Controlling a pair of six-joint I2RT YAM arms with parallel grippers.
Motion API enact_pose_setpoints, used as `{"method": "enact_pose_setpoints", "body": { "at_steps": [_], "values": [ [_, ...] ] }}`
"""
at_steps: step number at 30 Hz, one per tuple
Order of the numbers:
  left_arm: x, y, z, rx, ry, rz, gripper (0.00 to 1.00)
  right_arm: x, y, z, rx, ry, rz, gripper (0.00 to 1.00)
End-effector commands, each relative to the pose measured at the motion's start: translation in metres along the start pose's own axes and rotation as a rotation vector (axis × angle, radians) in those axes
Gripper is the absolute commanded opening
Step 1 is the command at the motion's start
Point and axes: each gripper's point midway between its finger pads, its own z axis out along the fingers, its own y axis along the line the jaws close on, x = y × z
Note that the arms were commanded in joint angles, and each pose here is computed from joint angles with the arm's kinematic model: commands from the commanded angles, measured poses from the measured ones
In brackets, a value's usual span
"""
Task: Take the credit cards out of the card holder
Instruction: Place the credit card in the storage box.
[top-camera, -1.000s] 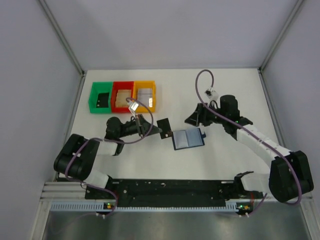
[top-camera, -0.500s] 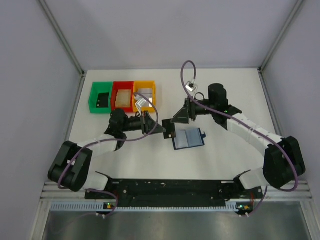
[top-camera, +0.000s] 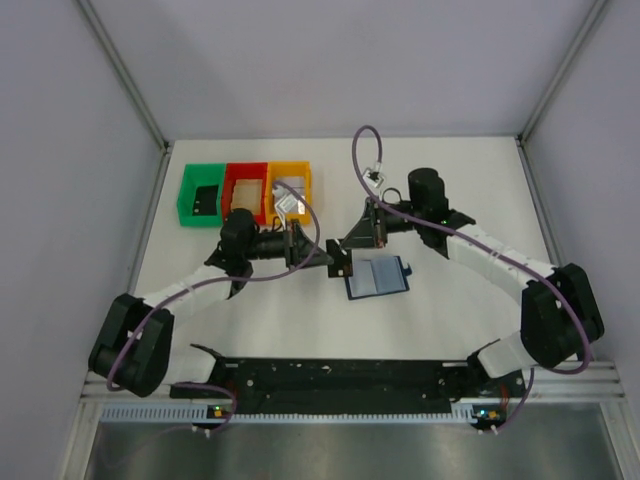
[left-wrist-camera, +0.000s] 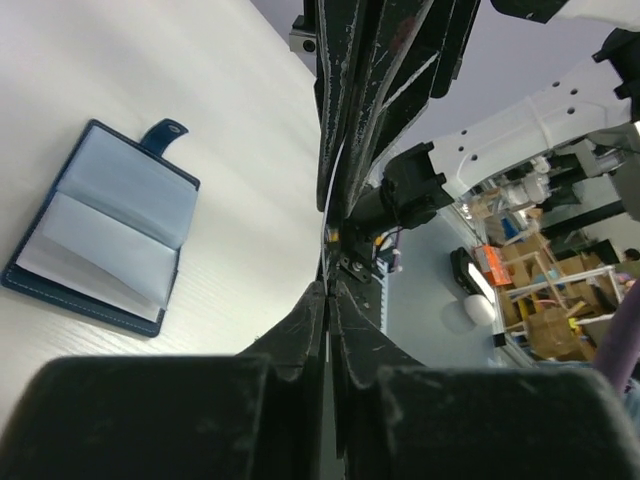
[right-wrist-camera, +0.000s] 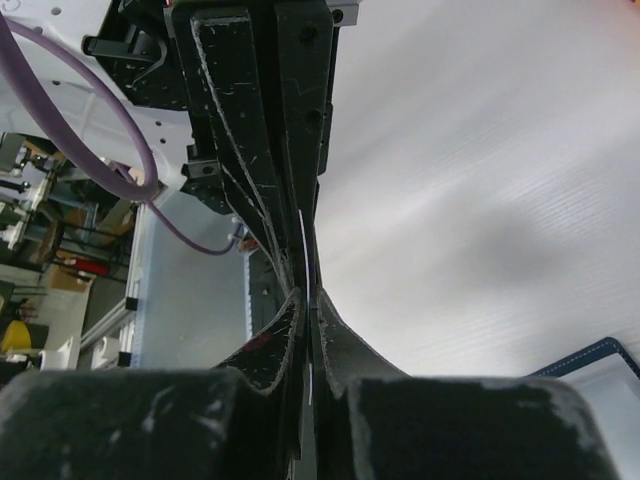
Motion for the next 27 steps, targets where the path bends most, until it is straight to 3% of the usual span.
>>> {"method": "enact_pose_setpoints", "body": {
  "at_steps": [1, 2, 3, 5, 6, 10, 13, 15, 17, 19, 23, 27],
  "values": [
    [-0.030, -0.026, -0.003, -0.005, -0.070, 0.135, 0.27, -0.033, 0.026, 0.000, -0.047, -0.077, -0.130, 0.00],
    [-0.036, -0.025, -0.005, -0.040, -0.099, 0.144, 0.36, -0.038, 0.028, -0.001, -0.040, -0.097, -0.136, 0.00],
    [-0.044, -0.026, -0.008, -0.076, -0.136, 0.161, 0.54, -0.042, 0.029, -0.001, -0.033, -0.118, -0.137, 0.00],
    [-0.061, -0.025, -0.018, -0.183, -0.223, 0.181, 0.73, -0.057, 0.035, -0.005, -0.030, -0.193, -0.146, 0.00],
    [-0.071, -0.029, -0.025, -0.225, -0.276, 0.203, 0.78, -0.063, 0.036, -0.006, -0.025, -0.232, -0.132, 0.00],
    [-0.108, -0.043, -0.054, -0.353, -0.507, 0.256, 0.80, -0.089, 0.047, -0.012, -0.040, -0.410, -0.089, 0.00],
    [-0.118, -0.061, -0.063, -0.336, -0.593, 0.238, 0.74, -0.103, 0.057, -0.015, -0.065, -0.533, -0.090, 0.00],
    [-0.119, -0.069, -0.064, -0.290, -0.629, 0.230, 0.70, -0.111, 0.064, -0.017, -0.070, -0.609, -0.092, 0.00],
    [-0.118, -0.074, -0.064, -0.256, -0.669, 0.229, 0.77, -0.122, 0.067, -0.022, -0.050, -0.709, -0.096, 0.00],
    [-0.119, -0.078, -0.065, -0.238, -0.707, 0.244, 0.90, -0.128, 0.068, -0.027, -0.027, -0.784, -0.078, 0.00],
    [-0.119, -0.070, -0.071, -0.283, -0.773, 0.188, 0.90, -0.140, 0.073, -0.038, -0.020, -0.902, -0.032, 0.00],
    [-0.120, -0.072, -0.067, -0.274, -0.772, 0.177, 0.87, -0.144, 0.079, -0.037, -0.034, -0.916, -0.021, 0.00]
  ]
}}
